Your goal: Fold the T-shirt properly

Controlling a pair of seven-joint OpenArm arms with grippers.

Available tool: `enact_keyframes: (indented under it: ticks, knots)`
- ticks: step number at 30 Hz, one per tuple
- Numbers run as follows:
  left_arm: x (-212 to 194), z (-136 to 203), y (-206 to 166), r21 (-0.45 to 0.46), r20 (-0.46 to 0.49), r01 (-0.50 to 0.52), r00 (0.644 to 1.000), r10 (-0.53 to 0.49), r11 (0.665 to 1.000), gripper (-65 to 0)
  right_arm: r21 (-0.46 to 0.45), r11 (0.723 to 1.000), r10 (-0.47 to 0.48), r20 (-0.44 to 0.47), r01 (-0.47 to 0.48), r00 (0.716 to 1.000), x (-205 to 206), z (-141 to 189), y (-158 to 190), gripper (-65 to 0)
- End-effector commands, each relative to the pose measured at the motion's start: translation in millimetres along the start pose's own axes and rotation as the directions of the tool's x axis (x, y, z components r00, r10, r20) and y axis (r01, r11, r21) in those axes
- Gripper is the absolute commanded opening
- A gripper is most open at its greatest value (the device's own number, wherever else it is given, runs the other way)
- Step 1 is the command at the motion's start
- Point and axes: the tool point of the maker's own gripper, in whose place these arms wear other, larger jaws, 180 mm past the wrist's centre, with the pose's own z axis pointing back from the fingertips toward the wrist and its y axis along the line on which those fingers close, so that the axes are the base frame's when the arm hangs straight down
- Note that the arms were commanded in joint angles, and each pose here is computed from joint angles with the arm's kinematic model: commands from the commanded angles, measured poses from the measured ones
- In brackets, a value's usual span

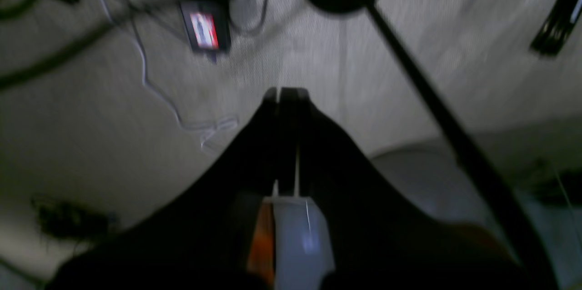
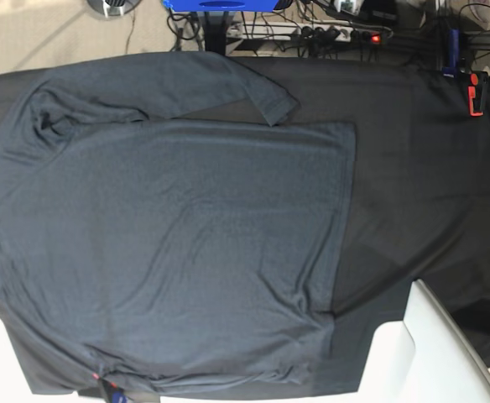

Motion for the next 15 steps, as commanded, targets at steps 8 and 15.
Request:
enact_keyframes:
  ticks: [8, 15]
  knots:
    - [6.1, 6.2, 8.2, 0.006, 0.048, 0.017, 0.999, -0.017, 1.0, -65.0, -0.012, 1.0, -0.002, -0.027, 0.001, 1.0, 25.4, 18.1, -5.7, -65.0]
    - [-5.6, 0.9, 10.7, 0.018, -0.013, 0.005, 1.0, -0.005, 1.0, -65.0, -0.003, 1.0, 0.0, -0.025, 0.0, 1.0, 15.4, -5.7, -3.4, -65.0]
